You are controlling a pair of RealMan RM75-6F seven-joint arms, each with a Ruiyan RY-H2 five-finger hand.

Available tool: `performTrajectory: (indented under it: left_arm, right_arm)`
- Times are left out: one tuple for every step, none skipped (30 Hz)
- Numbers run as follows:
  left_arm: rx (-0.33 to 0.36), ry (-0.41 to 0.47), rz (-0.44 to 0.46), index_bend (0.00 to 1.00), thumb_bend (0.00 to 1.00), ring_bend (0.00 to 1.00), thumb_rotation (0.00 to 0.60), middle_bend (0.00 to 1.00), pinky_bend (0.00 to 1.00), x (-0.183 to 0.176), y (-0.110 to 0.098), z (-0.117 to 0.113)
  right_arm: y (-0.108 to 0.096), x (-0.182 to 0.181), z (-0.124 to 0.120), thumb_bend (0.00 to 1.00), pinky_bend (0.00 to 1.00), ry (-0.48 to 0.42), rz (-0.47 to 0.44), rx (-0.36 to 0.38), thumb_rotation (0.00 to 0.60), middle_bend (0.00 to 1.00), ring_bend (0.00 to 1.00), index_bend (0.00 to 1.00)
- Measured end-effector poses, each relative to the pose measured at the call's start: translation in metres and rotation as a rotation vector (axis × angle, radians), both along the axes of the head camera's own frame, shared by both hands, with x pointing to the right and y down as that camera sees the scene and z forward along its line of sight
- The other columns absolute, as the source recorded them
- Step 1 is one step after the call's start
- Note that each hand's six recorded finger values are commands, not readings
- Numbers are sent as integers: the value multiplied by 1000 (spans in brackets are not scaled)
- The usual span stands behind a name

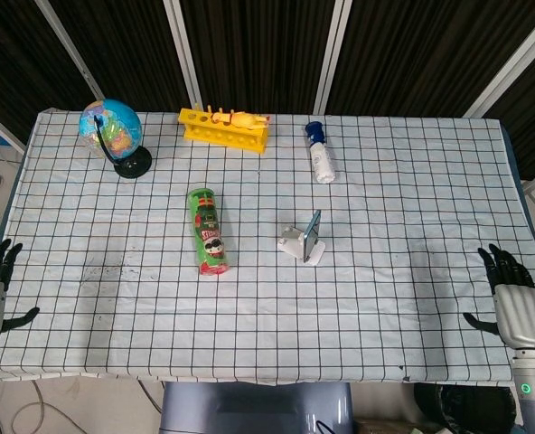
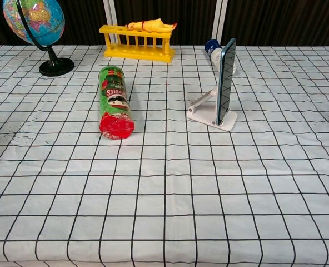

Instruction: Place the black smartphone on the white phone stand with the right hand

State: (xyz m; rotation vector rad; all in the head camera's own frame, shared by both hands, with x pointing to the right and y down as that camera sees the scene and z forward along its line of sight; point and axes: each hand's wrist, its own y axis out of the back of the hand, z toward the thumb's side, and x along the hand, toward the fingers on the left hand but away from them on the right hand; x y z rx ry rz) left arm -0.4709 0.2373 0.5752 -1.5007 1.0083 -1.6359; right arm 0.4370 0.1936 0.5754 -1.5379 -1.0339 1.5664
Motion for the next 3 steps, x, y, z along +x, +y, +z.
performTrajectory:
  left_arm:
    - [1,0,1,0,0,0,600,0,0,0,0,0]
    - [2,0,2,0,0,0,600,0,0,0,0,0]
    - [3,1,4,0,0,0,600,0,0,1,0,-1]
  right_arm:
    - [1,1,-1,73,143,22,-7,7,600,0,0,0]
    - [2,1,-2,73,143,33,-11,14,600,0,0,0]
    - [2,1,-2,73,143,41,-15,21,600,0,0,0]
